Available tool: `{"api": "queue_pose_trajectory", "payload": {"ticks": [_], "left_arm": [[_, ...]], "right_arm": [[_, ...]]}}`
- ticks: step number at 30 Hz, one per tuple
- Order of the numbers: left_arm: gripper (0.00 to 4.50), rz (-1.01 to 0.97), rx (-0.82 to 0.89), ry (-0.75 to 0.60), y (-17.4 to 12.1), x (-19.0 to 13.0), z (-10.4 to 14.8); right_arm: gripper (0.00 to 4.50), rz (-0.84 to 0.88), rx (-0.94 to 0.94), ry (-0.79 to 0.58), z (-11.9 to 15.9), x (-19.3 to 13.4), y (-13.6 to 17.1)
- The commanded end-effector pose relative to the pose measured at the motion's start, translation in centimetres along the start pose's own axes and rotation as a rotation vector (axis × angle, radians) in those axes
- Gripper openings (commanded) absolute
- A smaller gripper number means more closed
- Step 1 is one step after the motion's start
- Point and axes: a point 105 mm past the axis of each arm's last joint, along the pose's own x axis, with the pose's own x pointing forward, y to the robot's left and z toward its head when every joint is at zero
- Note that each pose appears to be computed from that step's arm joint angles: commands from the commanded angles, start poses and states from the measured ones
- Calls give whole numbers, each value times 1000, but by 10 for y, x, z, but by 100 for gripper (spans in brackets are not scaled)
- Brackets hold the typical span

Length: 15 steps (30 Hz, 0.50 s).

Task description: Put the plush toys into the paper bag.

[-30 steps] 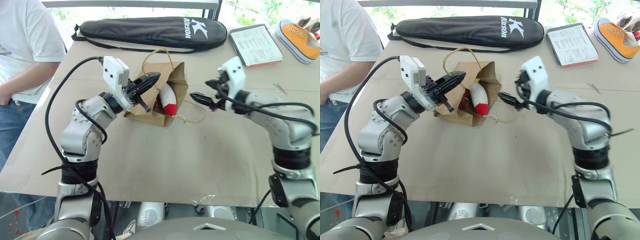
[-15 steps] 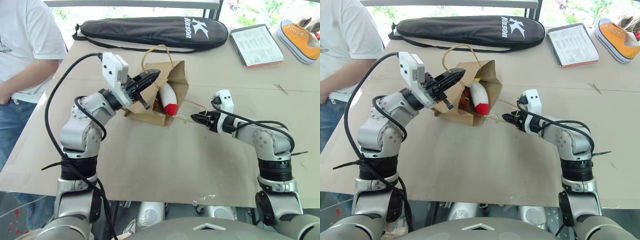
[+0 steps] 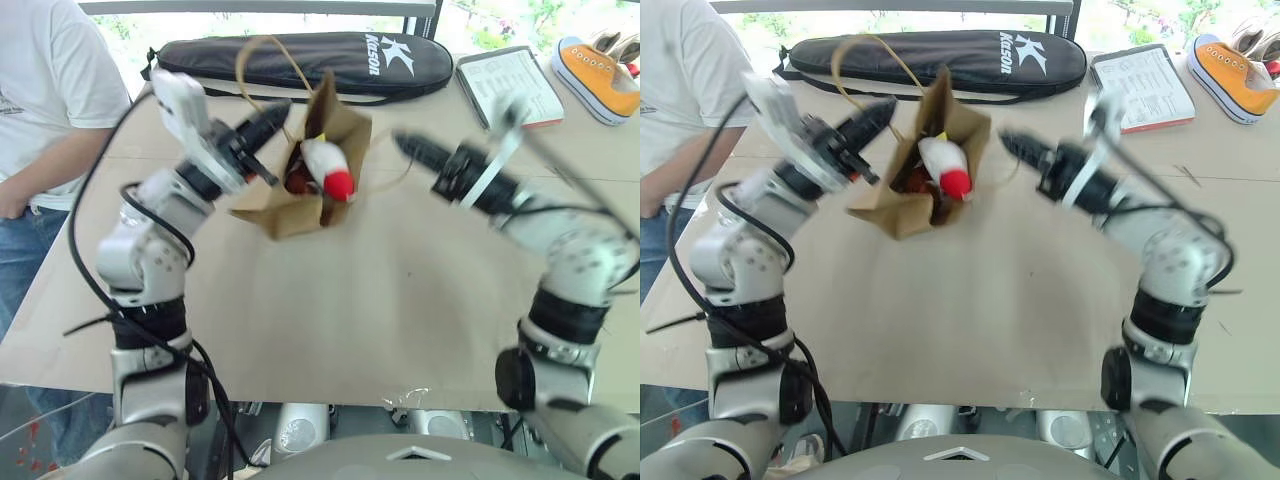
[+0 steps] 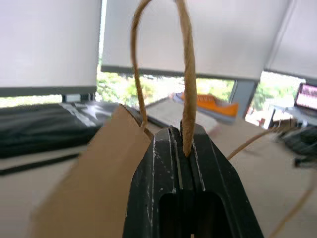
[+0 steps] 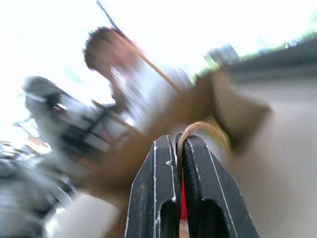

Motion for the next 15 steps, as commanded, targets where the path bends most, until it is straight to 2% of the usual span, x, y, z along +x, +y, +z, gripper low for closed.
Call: {"api": "queue_pose_trajectory", "payload": {"ticks": [1, 4, 7, 10, 15], "left_arm": [[0, -14, 30, 148, 9, -12, -25], [0, 4, 0, 242, 12, -17, -54], [0, -18, 23, 272, 8, -15, -64], [0, -62, 26, 221, 1, -6, -55], [0, -142, 10, 106, -9, 8, -25]], "right_arm": [[6, -82, -37, 123, -16, -19, -4], [6, -225, -18, 186, -31, -36, -25], [6, -222, -38, 183, -30, -39, -20], [6, -144, -50, 103, -13, -34, -1], [6, -84, -83, 65, 2, -29, 19]]}}
